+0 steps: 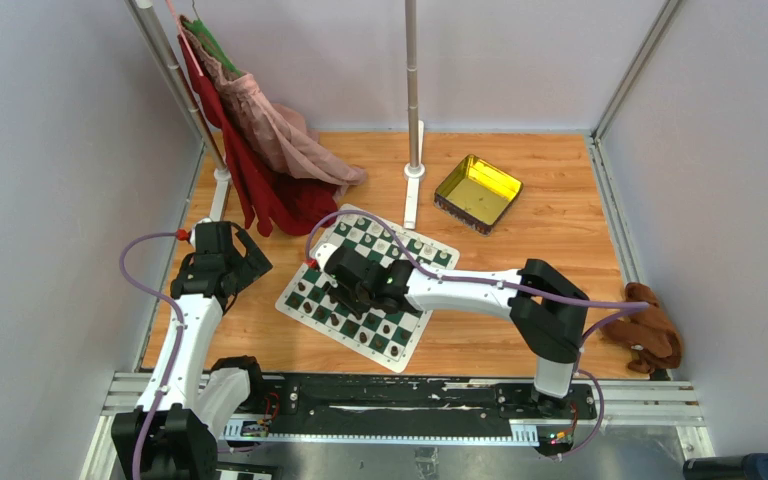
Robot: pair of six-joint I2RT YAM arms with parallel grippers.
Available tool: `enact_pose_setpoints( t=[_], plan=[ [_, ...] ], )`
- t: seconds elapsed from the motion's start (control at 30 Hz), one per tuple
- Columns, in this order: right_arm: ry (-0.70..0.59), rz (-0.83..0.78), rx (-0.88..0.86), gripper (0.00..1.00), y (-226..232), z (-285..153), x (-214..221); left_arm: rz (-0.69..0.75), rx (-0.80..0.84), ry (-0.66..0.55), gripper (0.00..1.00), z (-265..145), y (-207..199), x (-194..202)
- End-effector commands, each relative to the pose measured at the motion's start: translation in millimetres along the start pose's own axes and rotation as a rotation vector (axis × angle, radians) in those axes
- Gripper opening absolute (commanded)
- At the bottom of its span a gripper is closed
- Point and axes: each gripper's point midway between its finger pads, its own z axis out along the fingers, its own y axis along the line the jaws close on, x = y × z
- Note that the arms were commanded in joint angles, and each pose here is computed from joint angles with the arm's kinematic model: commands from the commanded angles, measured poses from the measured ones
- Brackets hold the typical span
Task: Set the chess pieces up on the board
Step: Place the chess piece on the chessboard, then reset both arms
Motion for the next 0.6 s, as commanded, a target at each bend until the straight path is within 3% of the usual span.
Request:
enact_pose_setpoints(
  t=[0.0, 0.23, 0.57],
  plan=[
    [-0.113, 0.011, 0.065, 0.39, -25, -34, -45, -0.001, 0.000, -0.024, 1.00, -1, 0, -4],
    [-0.200, 0.076, 0.199, 0.39, -72, -65, -73, -0.001, 0.003, -0.027, 1.00, -2, -1, -5],
    [-0.235, 0.330, 0.467, 0.39, -201, -99, -62, 0.000, -0.003, -0.029, 1.00, -1, -1, -7]
  ],
)
